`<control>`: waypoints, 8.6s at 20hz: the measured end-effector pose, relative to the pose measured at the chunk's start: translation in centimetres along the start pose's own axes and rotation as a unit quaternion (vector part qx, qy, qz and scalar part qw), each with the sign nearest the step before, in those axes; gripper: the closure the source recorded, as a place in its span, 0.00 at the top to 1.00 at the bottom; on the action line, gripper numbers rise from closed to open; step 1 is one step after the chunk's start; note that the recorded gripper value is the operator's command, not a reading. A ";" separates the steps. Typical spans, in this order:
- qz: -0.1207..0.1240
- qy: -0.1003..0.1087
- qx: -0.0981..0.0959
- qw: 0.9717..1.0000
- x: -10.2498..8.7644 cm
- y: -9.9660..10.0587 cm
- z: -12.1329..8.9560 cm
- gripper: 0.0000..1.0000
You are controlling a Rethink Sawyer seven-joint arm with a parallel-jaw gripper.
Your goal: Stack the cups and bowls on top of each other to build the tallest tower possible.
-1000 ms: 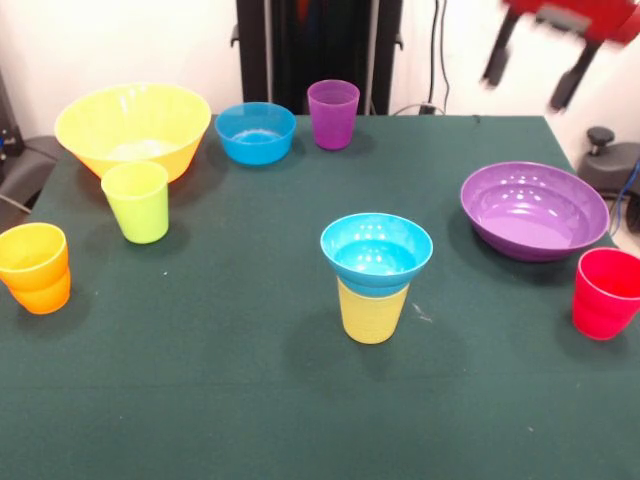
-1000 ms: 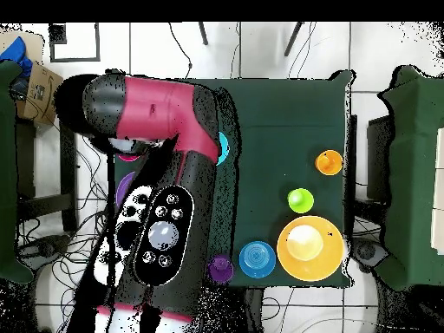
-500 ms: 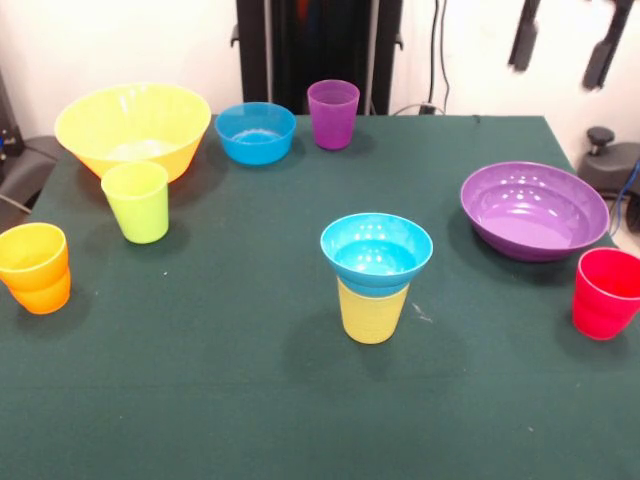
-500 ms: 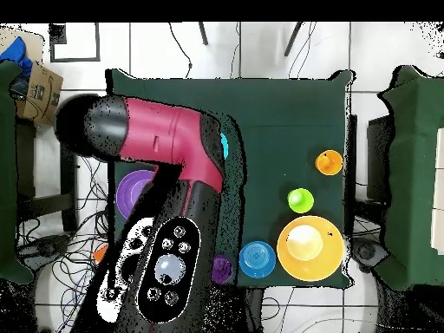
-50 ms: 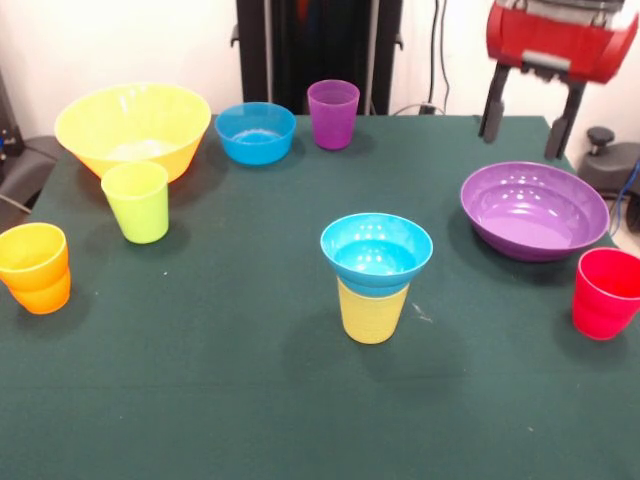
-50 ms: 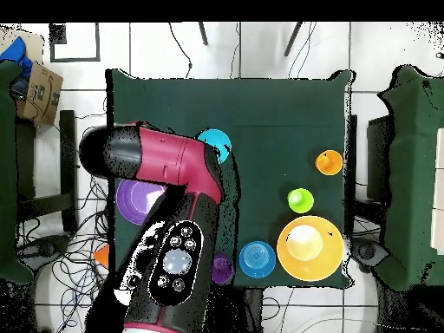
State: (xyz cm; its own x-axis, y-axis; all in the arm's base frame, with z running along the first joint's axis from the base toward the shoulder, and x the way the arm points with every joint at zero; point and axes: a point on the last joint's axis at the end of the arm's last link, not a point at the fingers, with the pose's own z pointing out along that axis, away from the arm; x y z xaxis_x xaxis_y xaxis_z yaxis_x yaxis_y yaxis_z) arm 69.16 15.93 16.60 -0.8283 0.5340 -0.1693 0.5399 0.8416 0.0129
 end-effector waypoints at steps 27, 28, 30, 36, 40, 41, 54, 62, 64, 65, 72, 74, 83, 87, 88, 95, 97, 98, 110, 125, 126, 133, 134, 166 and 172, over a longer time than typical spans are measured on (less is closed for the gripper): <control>0.027 0.063 0.019 0.997 5.5 -4.8 6.6 1.00; 0.028 0.065 0.020 0.997 5.7 -5.1 6.8 1.00; 0.028 0.066 0.021 0.997 5.8 -5.2 6.9 1.00; 0.028 0.070 0.023 0.997 6.2 -5.3 7.0 1.00; 0.028 0.070 0.023 0.997 6.5 -5.4 7.1 1.00; 0.028 0.070 0.023 0.997 6.5 -5.5 7.2 1.00; 0.012 0.062 0.032 0.997 8.3 -6.8 8.2 1.00; 0.008 0.063 0.033 0.997 8.5 -6.9 8.3 1.00; 0.008 0.064 0.033 0.997 8.5 -6.9 8.3 1.00; 0.008 0.064 0.032 0.997 8.6 -6.9 8.4 1.00; 0.009 0.064 0.033 0.997 9.0 -7.1 8.6 1.00; 0.009 0.065 0.034 0.997 9.1 -7.2 8.6 1.00; 0.009 0.068 0.036 0.997 9.5 -7.5 8.8 1.00; 0.009 0.068 0.036 0.997 9.5 -7.5 8.8 1.00; 0.009 0.068 0.036 0.997 9.5 -7.5 8.8 1.00; 0.007 0.069 0.037 0.997 9.7 -7.4 8.9 1.00; 0.007 0.069 0.037 0.997 9.8 -7.3 8.9 1.00; 0.007 0.069 0.037 0.997 9.8 -7.3 8.9 1.00; 0.001 0.069 0.039 0.997 9.9 -7.4 8.9 1.00; 0.001 0.065 0.038 0.997 9.8 -7.4 8.9 1.00; 0.001 0.064 0.037 0.997 9.8 -7.4 8.9 1.00; 0.001 0.050 0.032 0.998 9.4 -7.3 9.0 1.00; 0.001 0.047 0.031 0.998 9.3 -7.3 9.0 1.00; -0.011 0.034 0.025 0.999 9.1 -7.4 9.4 1.00; -0.010 0.035 0.021 0.999 9.1 -7.4 9.7 1.00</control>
State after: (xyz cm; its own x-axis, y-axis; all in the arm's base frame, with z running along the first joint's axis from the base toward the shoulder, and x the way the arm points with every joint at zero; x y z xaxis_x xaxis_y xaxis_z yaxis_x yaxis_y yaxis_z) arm 59.10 13.79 5.44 -0.8468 0.5224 -0.0998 0.5274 0.8491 -0.0308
